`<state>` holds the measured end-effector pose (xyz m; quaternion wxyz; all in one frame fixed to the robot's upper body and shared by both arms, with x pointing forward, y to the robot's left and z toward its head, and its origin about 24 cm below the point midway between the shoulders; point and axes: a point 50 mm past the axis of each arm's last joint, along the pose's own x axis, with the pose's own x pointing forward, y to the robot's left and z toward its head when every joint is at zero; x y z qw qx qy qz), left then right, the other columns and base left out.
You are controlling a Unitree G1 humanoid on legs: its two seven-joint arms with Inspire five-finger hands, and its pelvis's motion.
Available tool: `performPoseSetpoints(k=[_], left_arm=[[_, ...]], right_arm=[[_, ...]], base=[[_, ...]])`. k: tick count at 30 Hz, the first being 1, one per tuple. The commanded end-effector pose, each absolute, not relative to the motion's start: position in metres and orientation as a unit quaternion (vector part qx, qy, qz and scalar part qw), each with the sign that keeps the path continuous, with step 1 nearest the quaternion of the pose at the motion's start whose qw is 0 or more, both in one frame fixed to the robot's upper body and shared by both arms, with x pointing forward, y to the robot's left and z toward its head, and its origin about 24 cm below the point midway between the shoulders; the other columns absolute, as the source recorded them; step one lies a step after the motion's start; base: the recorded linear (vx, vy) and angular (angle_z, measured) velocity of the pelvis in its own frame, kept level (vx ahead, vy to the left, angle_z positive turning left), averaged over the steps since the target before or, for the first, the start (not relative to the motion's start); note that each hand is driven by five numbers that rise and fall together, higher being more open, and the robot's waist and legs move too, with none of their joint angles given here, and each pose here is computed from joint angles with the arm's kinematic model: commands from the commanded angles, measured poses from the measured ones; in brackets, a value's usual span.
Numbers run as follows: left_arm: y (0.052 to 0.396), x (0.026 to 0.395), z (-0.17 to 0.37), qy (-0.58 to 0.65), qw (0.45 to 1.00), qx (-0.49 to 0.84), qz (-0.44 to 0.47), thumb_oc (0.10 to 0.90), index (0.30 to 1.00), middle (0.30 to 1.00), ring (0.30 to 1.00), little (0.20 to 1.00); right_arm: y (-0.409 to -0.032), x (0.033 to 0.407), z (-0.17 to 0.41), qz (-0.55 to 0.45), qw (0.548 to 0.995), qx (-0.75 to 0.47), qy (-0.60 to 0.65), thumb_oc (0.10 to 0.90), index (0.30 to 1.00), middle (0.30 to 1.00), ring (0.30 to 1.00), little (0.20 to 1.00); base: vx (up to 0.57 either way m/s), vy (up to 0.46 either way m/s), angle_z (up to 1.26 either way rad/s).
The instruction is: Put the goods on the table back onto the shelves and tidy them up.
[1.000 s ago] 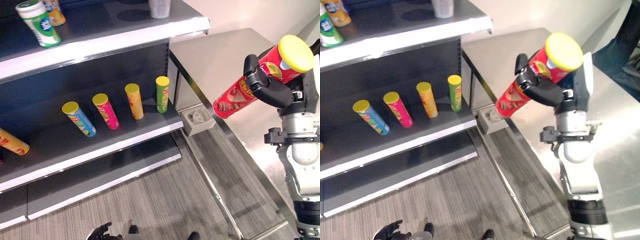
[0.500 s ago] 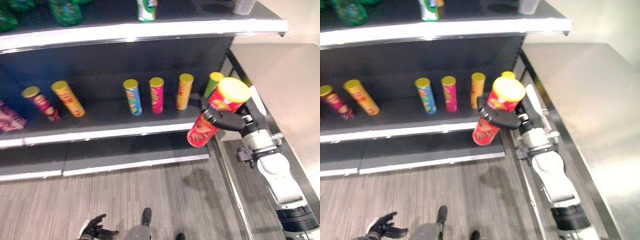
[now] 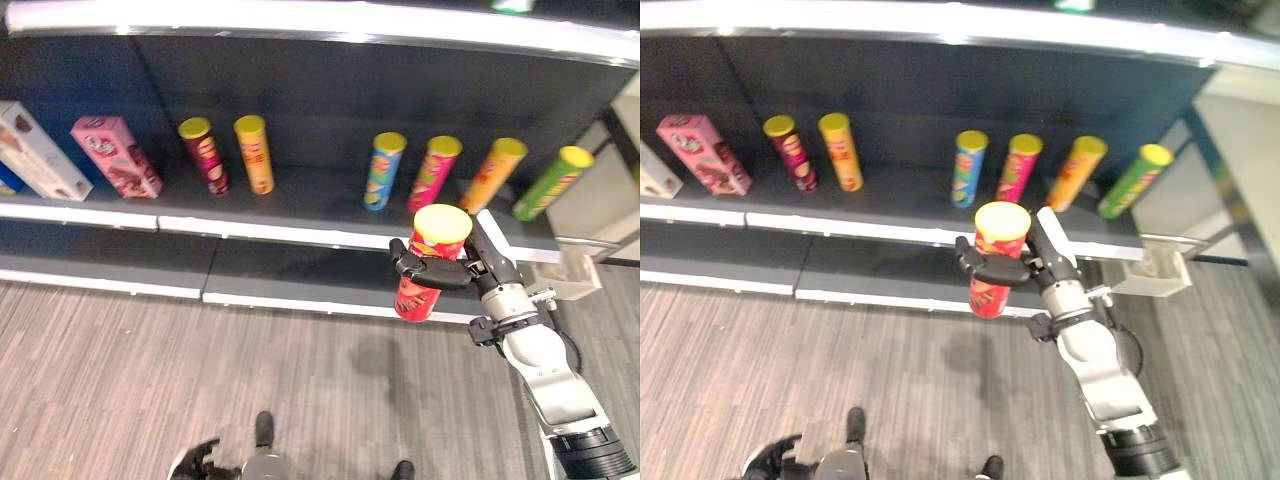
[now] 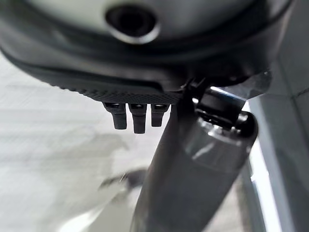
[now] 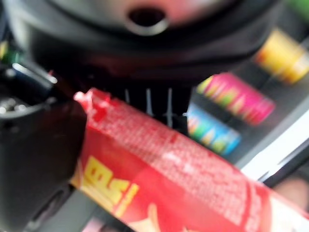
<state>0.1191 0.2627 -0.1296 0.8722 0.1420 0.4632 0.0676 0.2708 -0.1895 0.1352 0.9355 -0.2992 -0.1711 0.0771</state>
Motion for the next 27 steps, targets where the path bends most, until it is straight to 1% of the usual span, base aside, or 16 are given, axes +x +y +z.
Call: performPoseSetpoints(k=[1,3,6,10,11,15,17,18,20,21,22,24,26,27], left_arm=[[0.279,0.11,-0.124,0.456,0.866,0.194,0.07,0.8,0.9,0.9,0.9,0.9],[0.285,0.111,-0.121,0.453,0.865,0.198,0.083,0.8,0.9,0.9,0.9,0.9],[0.286,0.114,-0.12,0.448,0.869,0.192,0.088,0.8,0.9,0.9,0.9,0.9],[0.277,0.122,-0.119,0.436,0.879,0.173,0.086,0.8,0.9,0.9,0.9,0.9],[0.272,0.126,-0.119,0.43,0.883,0.173,0.074,0.8,0.9,0.9,0.9,0.9],[0.261,0.126,-0.121,0.426,0.889,0.151,0.067,0.8,0.9,0.9,0.9,0.9],[0.251,0.126,-0.122,0.421,0.895,0.138,0.055,0.8,0.9,0.9,0.9,0.9],[0.251,0.126,-0.122,0.421,0.895,0.138,0.055,0.8,0.9,0.9,0.9,0.9],[0.248,0.126,-0.122,0.419,0.896,0.137,0.05,0.8,0.9,0.9,0.9,0.9],[0.247,0.128,-0.12,0.413,0.899,0.138,0.05,0.8,0.9,0.9,0.9,0.9],[0.247,0.129,-0.12,0.412,0.899,0.138,0.05,0.8,0.9,0.9,0.9,0.9],[0.247,0.132,-0.119,0.408,0.9,0.143,0.048,0.8,0.9,0.9,0.9,0.9],[0.245,0.135,-0.118,0.401,0.903,0.152,0.042,0.8,0.9,0.9,0.9,0.9],[0.244,0.137,-0.117,0.397,0.904,0.153,0.039,0.8,0.9,0.9,0.9,0.9]], right_arm=[[-0.173,0.272,0.208,0.069,0.877,-0.327,-0.345,0.4,0.3,0.3,0.3,0.3],[-0.169,0.272,0.208,0.07,0.875,-0.328,-0.349,0.4,0.3,0.3,0.3,0.3],[-0.17,0.273,0.206,0.066,0.88,-0.321,-0.343,0.4,0.3,0.3,0.3,0.3],[-0.173,0.279,0.205,0.044,0.884,-0.317,-0.342,0.4,0.3,0.3,0.3,0.3],[-0.179,0.281,0.201,0.023,0.888,-0.319,-0.33,0.4,0.3,0.3,0.3,0.3],[-0.182,0.284,0.198,0.001,0.888,-0.326,-0.324,0.4,0.3,0.3,0.3,0.3],[-0.187,0.29,0.197,-0.031,0.888,-0.331,-0.318,0.4,0.3,0.3,0.3,0.3],[-0.187,0.29,0.197,-0.031,0.888,-0.331,-0.319,0.4,0.3,0.3,0.3,0.3],[-0.189,0.296,0.2,-0.054,0.886,-0.329,-0.321,0.4,0.3,0.3,0.3,0.3],[-0.194,0.303,0.205,-0.086,0.881,-0.332,-0.325,0.4,0.3,0.3,0.3,0.3],[-0.194,0.304,0.205,-0.087,0.881,-0.332,-0.326,0.4,0.3,0.3,0.3,0.3],[-0.2,0.311,0.217,-0.139,0.869,-0.331,-0.341,0.4,0.3,0.3,0.3,0.3],[-0.216,0.323,0.232,-0.215,0.85,-0.333,-0.345,0.4,0.3,0.3,0.3,0.3],[-0.221,0.325,0.236,-0.234,0.844,-0.336,-0.347,0.4,0.3,0.3,0.3,0.3]], base=[[0.09,0.437,-0.07],[0.06,0.3,-0.24],[0.11,0.142,-0.06],[0.14,-0.102,0.19],[0.13,-0.179,0.47],[0.09,-0.141,0.92],[0.1,-0.201,0.51],[0.06,-0.147,0.4],[0.02,-0.116,0.49],[0.01,-0.105,0.42],[-0.04,-0.116,0.38],[-0.06,-0.076,0.45],[-0.05,-0.051,0.56],[-0.03,-0.023,0.4]])
